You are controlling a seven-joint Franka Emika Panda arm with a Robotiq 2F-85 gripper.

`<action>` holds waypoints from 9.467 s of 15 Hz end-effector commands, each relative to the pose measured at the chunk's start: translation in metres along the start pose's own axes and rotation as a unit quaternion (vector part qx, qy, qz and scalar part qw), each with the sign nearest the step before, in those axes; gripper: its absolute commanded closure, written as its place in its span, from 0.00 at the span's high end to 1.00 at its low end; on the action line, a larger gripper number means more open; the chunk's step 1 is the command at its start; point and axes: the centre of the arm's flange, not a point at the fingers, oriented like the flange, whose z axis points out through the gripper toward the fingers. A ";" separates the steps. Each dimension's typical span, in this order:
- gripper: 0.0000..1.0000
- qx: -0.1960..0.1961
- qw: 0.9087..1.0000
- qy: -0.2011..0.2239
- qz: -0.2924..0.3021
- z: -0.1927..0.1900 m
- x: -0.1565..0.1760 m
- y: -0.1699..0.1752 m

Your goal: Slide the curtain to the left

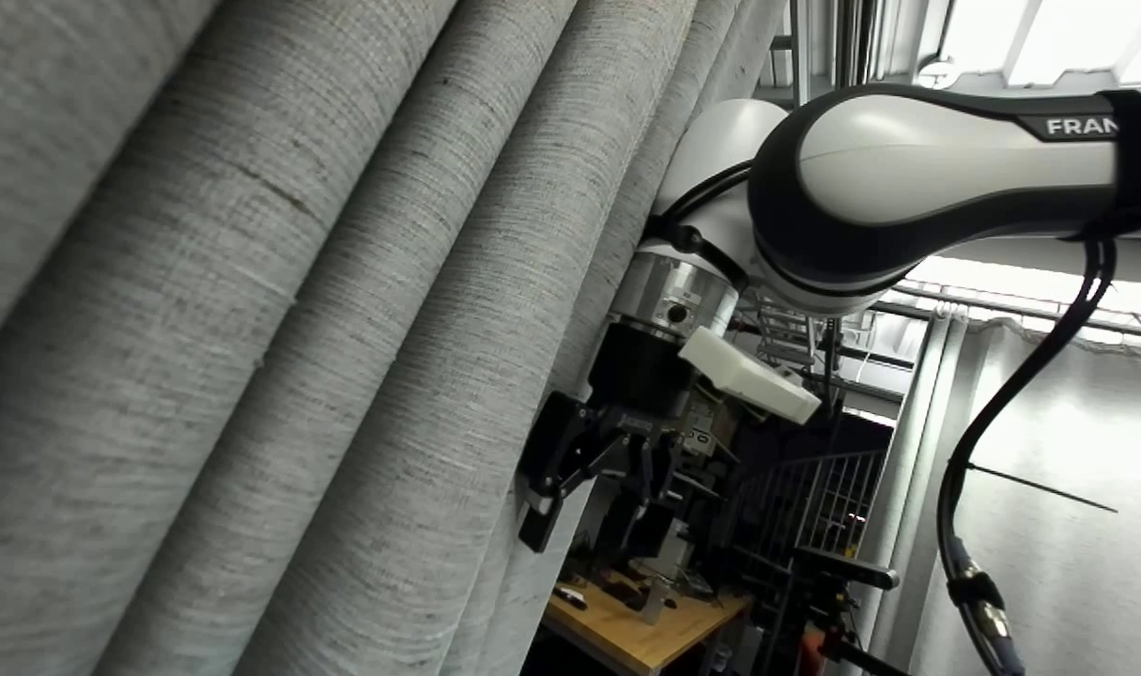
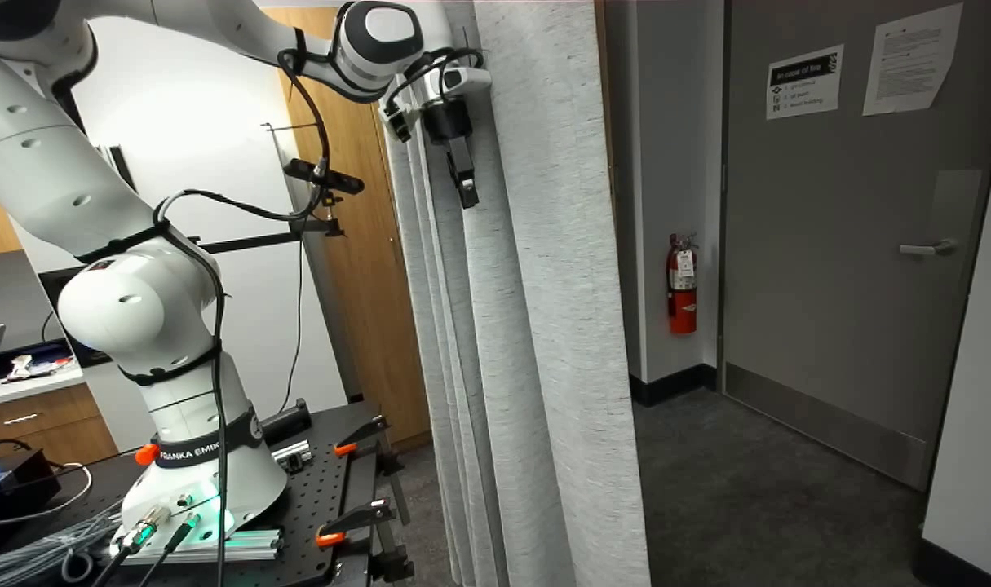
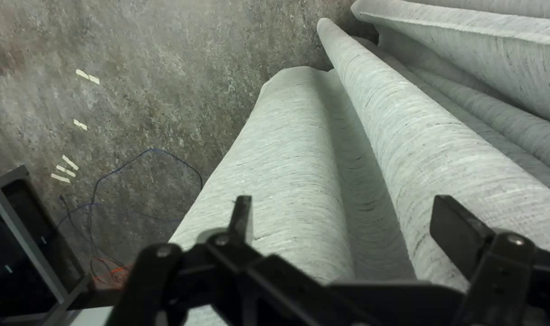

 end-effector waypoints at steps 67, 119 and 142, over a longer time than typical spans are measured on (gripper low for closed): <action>1.00 0.065 0.861 0.344 -0.368 -0.083 0.096 0.211; 0.01 0.099 0.811 0.357 -0.452 -0.135 -0.058 -0.295; 0.01 -0.023 0.755 0.375 -0.538 -0.125 -0.050 -0.332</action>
